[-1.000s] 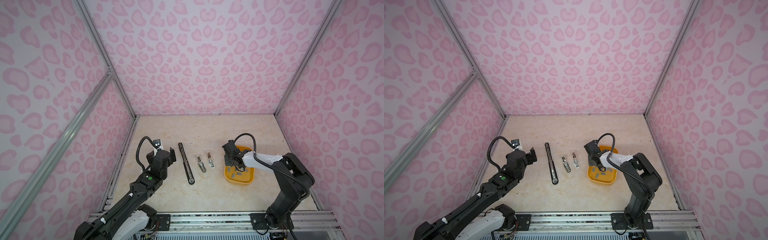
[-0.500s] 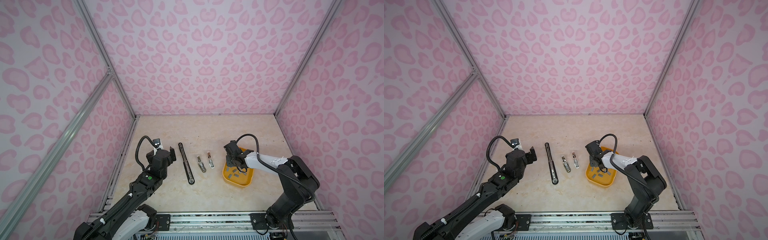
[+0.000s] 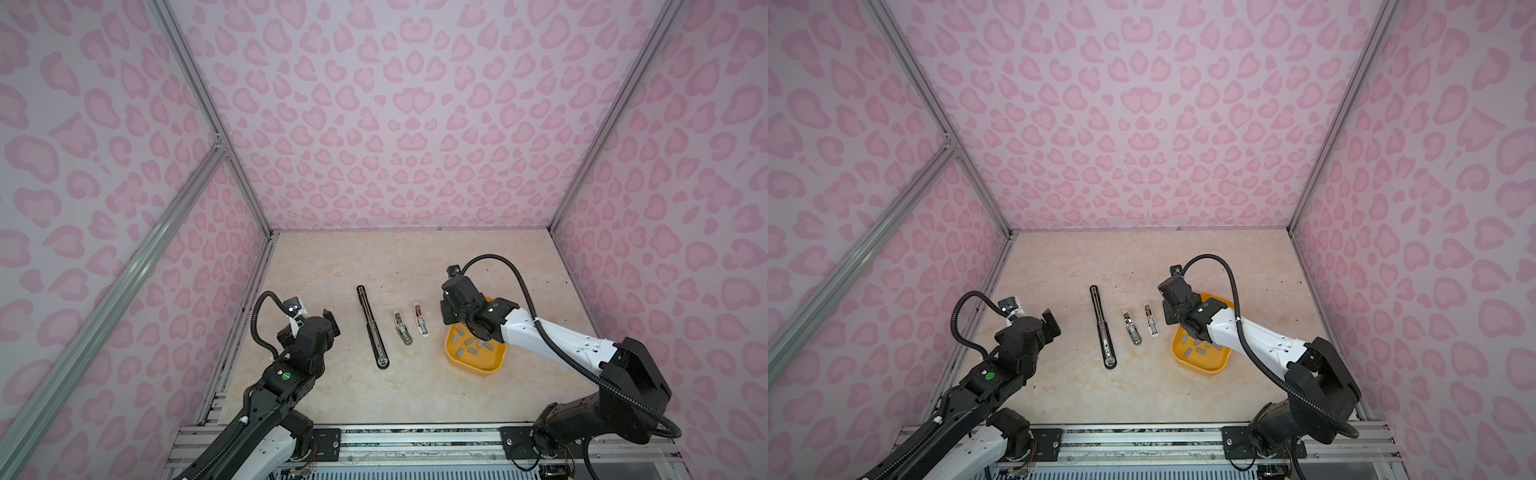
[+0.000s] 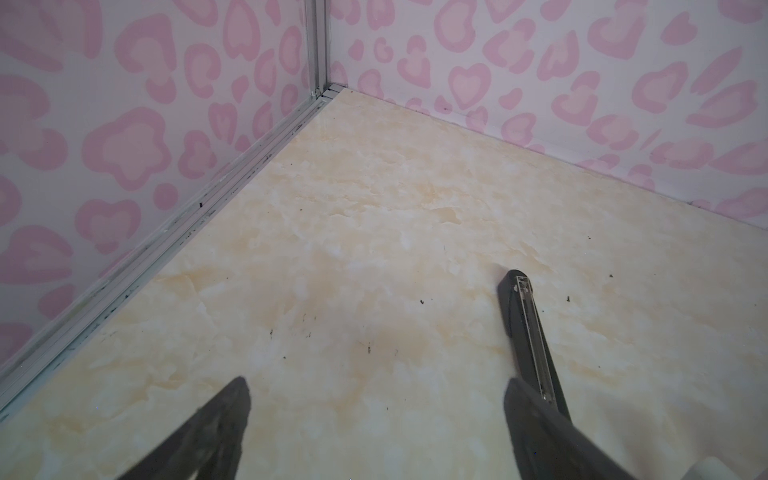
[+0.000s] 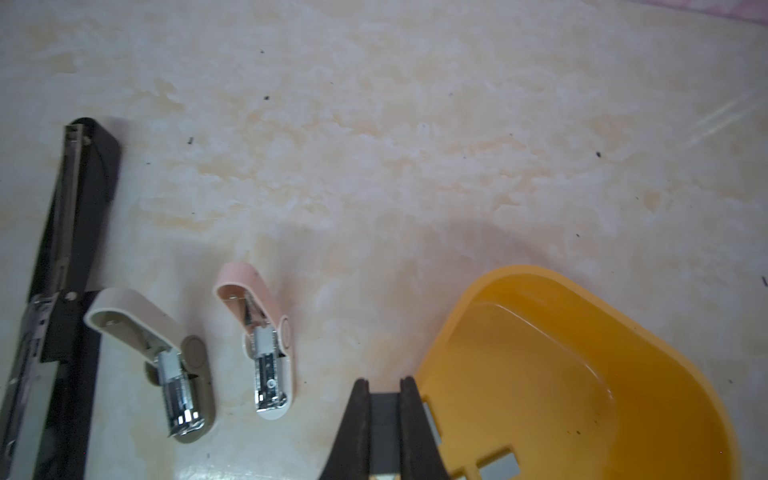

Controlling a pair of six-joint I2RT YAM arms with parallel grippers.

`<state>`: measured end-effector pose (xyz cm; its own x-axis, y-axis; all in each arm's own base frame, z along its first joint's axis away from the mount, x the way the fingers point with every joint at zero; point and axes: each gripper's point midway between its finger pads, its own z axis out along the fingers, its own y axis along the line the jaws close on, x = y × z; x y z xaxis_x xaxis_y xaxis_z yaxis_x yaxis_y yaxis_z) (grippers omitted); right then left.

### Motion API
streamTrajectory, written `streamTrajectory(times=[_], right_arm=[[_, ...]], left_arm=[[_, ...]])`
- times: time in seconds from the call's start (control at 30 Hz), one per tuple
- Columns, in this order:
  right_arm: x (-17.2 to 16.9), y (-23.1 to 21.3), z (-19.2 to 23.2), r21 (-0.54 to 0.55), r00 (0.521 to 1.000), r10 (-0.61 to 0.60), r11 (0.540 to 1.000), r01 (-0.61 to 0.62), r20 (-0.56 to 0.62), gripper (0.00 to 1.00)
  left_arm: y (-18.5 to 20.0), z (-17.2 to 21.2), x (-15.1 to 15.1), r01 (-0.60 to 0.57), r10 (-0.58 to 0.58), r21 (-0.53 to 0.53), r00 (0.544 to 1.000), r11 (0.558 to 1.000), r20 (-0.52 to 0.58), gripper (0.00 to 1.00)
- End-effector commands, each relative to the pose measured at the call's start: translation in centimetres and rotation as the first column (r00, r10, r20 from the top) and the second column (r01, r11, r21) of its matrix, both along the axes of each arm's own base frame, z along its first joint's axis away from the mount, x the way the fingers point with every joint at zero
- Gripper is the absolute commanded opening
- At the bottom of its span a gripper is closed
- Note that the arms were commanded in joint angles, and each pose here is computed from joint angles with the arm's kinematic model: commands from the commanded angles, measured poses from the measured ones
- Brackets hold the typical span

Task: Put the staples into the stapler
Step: 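Lift the staple strip with the right gripper toward the pink stapler, then lower the staple strip into the pink stapler's open channel with the right gripper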

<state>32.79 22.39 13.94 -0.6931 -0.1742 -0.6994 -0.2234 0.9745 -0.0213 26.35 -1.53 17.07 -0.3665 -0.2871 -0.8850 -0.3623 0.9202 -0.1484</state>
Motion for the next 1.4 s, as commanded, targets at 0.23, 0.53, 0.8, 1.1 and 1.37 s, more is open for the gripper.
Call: streamTrajectory(times=[0.23, 0.53, 0.8, 1.1, 1.37], right_arm=[[-0.5, 6.0, -3.6, 0.052, 0.995, 0.097, 0.994, -0.095, -0.029, 0.03], [-1.3, 6.5, -7.4, 0.067, 0.988, 0.114, 0.992, -0.107, -0.106, 0.03], [-1.1, 6.3, -7.7, 0.048, 0.989, 0.097, 0.995, -0.093, -0.112, 0.03], [-1.0, 6.7, -8.8, 0.067, 0.987, 0.089, 0.994, -0.081, -0.133, 0.01], [-0.5, 6.4, -9.5, 0.041, 0.991, 0.071, 0.997, -0.067, -0.114, 0.01]], left_arm=[[1.2, -1.6, -1.0, -0.07, 0.07, -0.011, 0.998, 0.998, -0.003, 0.96], [0.6, -1.7, -0.4, -0.038, 0.038, -0.006, 0.999, 0.999, -0.011, 0.96], [0.6, -1.9, -0.2, -0.048, 0.048, 0.011, 0.998, 0.999, -0.03, 0.96], [0.6, -1.9, -0.1, -0.048, 0.048, 0.012, 0.998, 0.999, -0.029, 0.96], [0.5, -1.9, -0.1, -0.044, 0.044, 0.009, 0.999, 0.999, -0.031, 0.96]])
